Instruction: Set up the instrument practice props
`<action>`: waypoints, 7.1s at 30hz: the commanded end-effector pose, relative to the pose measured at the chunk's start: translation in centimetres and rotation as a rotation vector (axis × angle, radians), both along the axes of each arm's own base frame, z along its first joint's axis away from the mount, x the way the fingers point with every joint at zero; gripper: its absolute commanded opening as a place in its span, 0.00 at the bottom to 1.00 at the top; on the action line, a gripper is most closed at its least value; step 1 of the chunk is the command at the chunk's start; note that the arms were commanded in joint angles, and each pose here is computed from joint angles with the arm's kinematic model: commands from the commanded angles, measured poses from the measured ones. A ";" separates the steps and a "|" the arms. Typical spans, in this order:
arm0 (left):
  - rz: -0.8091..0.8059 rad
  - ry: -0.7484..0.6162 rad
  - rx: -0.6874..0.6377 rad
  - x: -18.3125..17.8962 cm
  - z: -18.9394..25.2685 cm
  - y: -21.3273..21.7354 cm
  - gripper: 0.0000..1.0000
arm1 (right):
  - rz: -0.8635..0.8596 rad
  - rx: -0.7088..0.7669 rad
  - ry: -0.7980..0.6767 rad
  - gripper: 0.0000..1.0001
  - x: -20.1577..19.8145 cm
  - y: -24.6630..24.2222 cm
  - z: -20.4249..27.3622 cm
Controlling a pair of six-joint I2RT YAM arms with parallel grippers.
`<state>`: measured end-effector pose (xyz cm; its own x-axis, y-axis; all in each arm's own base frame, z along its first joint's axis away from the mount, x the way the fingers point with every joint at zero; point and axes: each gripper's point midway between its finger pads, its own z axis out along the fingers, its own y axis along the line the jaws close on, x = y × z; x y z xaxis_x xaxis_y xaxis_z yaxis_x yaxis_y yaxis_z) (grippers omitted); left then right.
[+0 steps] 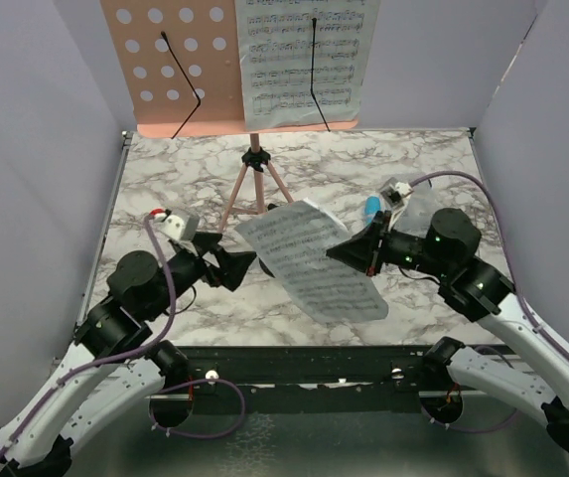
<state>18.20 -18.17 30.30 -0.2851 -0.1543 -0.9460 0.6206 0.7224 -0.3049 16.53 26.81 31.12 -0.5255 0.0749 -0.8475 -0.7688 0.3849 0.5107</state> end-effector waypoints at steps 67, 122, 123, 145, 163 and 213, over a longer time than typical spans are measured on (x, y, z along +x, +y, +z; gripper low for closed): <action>-0.496 -0.095 -0.418 -6.6 4.5 -5.8 0.09 | 0.390 0.168 -0.181 0.00 -5.2 2.0 4.4; 0.539 -0.295 0.022 9.9 24.7 4.5 0.81 | 0.179 0.238 -0.728 0.00 2.3 4.4 26.9; 0.540 -0.282 0.036 10.3 24.6 4.3 0.82 | 0.176 0.232 -0.726 0.00 2.5 4.5 26.8; 0.504 -0.205 0.052 14.2 23.6 6.1 0.72 | 0.235 0.195 -0.751 0.00 1.7 4.5 25.7; 0.325 -0.218 -0.029 15.7 22.1 4.5 0.45 | 0.131 0.198 -0.774 0.00 3.2 4.1 26.3; 0.402 -0.295 -0.019 15.4 22.2 6.2 0.00 | -0.240 0.307 -0.805 0.00 12.1 5.0 30.6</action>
